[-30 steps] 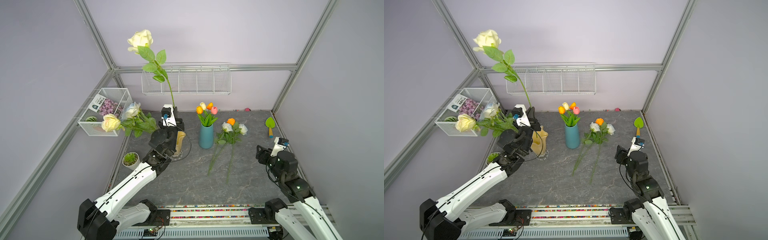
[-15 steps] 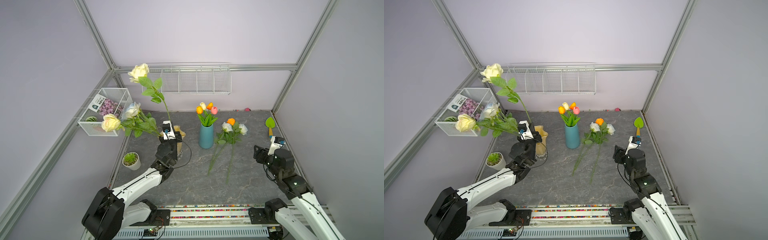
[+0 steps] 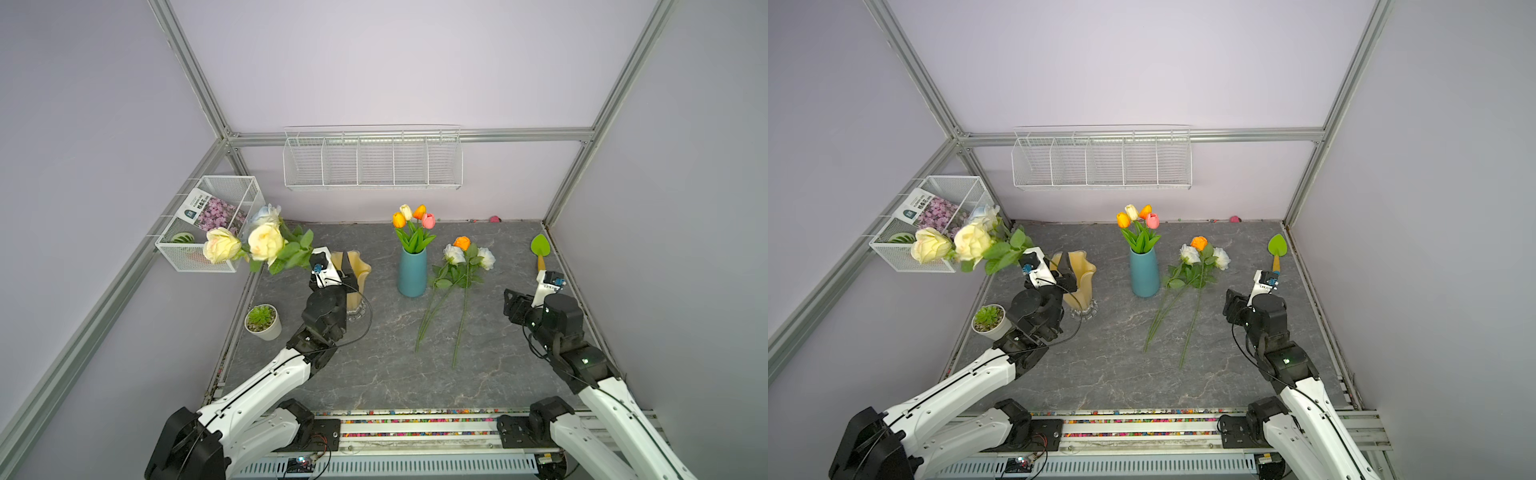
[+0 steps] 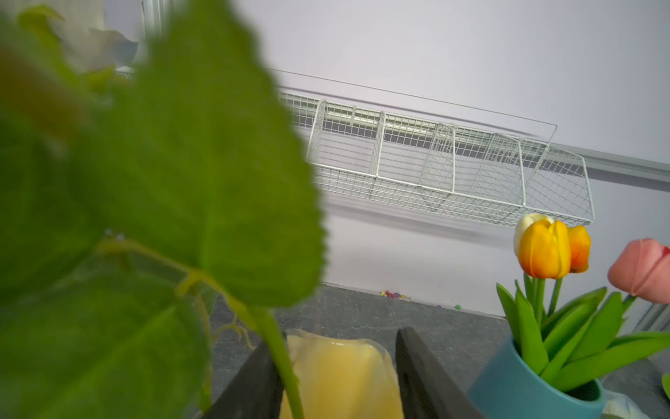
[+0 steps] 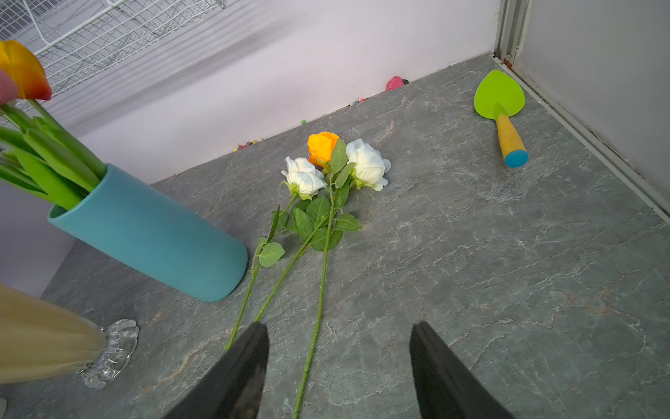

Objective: Arrange the flowers in different vases according to their variety
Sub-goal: Insert the flower into the vase.

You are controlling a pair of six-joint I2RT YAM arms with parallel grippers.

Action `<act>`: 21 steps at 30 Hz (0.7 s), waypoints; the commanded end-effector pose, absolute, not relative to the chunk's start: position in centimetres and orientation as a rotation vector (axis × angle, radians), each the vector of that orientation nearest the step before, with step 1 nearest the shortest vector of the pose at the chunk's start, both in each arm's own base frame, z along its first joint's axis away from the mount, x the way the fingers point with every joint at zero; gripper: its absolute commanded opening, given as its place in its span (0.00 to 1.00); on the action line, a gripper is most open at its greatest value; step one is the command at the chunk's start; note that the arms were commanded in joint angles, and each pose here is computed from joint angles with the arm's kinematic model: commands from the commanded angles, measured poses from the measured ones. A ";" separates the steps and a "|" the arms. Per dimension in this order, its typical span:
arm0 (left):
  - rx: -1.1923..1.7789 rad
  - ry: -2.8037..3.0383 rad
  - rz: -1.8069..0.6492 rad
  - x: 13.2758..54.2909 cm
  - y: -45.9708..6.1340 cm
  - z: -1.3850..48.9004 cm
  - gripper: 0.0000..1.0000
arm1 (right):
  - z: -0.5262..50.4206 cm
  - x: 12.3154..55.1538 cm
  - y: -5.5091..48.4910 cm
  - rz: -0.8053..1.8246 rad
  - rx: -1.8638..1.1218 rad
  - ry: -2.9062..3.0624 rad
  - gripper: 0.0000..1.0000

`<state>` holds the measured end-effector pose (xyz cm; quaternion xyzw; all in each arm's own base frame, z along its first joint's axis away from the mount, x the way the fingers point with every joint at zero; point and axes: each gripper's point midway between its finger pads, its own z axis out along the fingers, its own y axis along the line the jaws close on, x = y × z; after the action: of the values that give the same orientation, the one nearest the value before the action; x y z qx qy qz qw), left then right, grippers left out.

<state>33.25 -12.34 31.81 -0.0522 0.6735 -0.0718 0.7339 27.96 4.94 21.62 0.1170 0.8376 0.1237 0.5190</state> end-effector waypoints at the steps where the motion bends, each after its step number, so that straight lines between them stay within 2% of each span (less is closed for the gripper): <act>1: -0.080 1.564 -0.208 32.9 -13.0 32.6 0.55 | 20.9 28.4 5.6 0.332 0.279 2.019 0.66; 3: -0.086 1.627 -0.214 32.4 -12.8 32.5 0.57 | 20.3 28.6 5.9 0.341 0.277 2.038 0.67; 4: -0.107 1.656 -0.226 32.1 -12.5 32.6 0.62 | 20.0 28.8 6.0 0.341 0.277 2.053 0.67; 7: -0.065 1.754 -0.257 31.4 -13.2 31.8 0.69 | 18.3 29.5 6.6 0.347 0.278 2.130 0.66; 16: -0.030 1.976 -0.299 29.1 -13.4 27.8 0.71 | 11.8 32.2 9.6 0.431 0.327 2.398 0.58; 21: -0.037 2.038 -0.343 27.5 -13.1 26.1 0.72 | 8.8 34.0 11.0 0.448 0.354 2.528 0.57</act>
<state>28.89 -13.33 27.94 -0.0120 0.8254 -0.1303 0.5491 32.89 9.72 9.07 0.1239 0.9383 0.1425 0.2898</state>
